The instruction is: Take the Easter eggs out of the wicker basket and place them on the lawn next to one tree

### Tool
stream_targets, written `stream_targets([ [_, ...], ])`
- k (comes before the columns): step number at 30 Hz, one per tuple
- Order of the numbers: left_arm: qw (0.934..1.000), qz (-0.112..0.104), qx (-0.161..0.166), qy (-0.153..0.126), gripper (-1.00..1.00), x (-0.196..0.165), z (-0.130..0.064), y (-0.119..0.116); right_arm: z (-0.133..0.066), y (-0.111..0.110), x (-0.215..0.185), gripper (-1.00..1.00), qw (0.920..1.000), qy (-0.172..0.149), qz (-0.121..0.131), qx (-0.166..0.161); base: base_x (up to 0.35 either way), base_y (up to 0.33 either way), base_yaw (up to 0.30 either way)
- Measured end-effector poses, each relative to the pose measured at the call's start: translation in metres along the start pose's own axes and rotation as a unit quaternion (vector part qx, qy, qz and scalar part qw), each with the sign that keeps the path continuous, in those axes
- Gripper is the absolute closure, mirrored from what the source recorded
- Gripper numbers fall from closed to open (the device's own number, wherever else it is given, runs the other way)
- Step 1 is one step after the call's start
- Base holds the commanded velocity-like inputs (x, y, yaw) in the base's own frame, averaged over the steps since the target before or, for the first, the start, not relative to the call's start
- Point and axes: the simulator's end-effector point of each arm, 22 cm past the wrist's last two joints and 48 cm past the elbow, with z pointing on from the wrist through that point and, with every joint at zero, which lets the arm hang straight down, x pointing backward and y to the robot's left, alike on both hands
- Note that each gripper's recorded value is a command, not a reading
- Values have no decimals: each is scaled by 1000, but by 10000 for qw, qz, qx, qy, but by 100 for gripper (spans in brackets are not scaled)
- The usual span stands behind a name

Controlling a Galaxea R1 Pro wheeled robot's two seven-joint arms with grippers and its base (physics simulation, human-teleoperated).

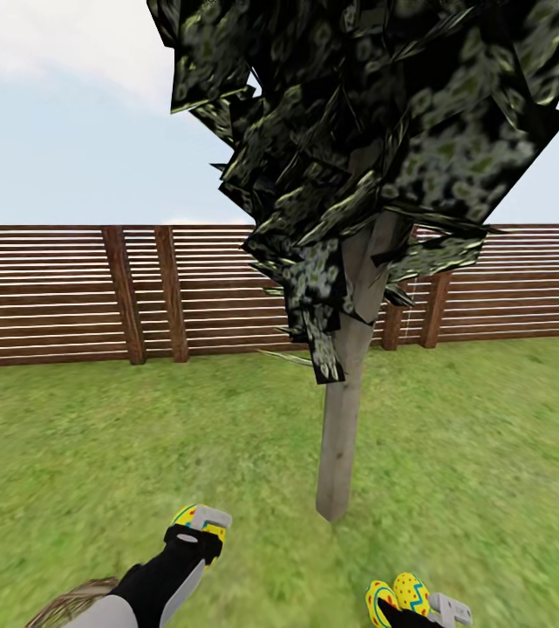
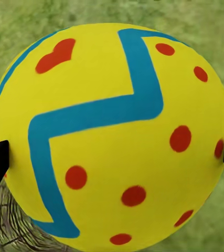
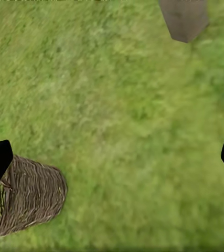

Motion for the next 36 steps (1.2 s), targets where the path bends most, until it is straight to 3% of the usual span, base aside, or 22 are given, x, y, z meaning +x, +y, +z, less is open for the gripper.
stream_targets([
  [7,10000,-26,47,-9,100,5,1,-2,-1,1,0,-100,10000,-5,4,1,0,-15,-110],
  [15,10000,-46,15,-44,100,2,-2,-3,-1,0,-1,-100,10000,-70,-12,2,0,-245,-164],
  [22,10000,-67,25,-39,100,2,-3,-4,0,-7,2,-100,9997,-45,-26,241,110,-267,-5],
  [36,10000,-66,25,-41,100,2,-3,-6,0,-9,2,-100,9996,-47,-24,277,116,-292,100],
])
